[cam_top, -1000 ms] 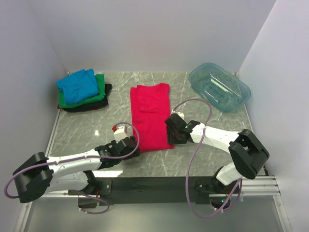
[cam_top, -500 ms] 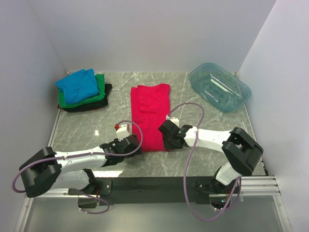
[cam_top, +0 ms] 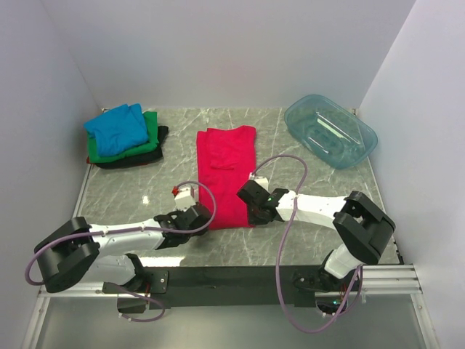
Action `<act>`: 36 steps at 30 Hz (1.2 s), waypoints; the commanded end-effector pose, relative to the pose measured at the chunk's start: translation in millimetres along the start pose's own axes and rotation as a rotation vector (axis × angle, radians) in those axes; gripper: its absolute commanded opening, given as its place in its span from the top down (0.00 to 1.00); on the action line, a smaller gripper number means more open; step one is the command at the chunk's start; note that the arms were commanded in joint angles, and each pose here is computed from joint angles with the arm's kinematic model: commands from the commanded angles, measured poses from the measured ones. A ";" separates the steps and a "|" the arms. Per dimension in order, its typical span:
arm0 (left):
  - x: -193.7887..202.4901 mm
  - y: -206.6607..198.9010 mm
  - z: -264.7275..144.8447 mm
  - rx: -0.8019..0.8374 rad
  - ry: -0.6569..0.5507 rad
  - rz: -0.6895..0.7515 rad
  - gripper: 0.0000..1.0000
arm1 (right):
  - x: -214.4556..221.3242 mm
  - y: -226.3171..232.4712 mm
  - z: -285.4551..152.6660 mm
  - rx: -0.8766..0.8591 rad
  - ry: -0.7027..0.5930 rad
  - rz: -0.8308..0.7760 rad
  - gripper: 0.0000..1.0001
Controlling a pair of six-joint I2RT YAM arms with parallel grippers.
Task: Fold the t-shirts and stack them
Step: Fold the tshirt
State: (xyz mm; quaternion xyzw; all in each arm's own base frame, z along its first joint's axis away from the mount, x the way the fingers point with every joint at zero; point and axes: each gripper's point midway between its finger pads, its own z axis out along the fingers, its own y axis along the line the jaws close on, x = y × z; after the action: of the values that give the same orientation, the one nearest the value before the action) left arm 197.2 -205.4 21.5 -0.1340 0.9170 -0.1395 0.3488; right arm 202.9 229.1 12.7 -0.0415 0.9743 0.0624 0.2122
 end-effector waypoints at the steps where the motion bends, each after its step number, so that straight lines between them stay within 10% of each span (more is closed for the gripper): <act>1: 28.5 36.1 1.2 -0.095 0.095 0.042 0.67 | 15.5 -12.7 1.8 0.036 0.034 -0.009 0.76; 10: 30.2 39.4 0.9 -0.072 0.089 0.042 0.99 | 19.1 -9.9 2.6 0.015 0.052 -0.014 1.00; 36: 100.8 -34.0 -121.7 0.537 0.555 0.266 1.00 | 127.8 -10.7 -114.0 -0.299 0.326 -0.208 1.00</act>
State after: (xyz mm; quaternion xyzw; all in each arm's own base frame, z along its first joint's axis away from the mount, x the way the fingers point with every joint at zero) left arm 74.2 -242.2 41.0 0.0789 0.9300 -0.3147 0.1726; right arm 67.5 203.6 44.7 -0.1637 0.9700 0.1558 0.0901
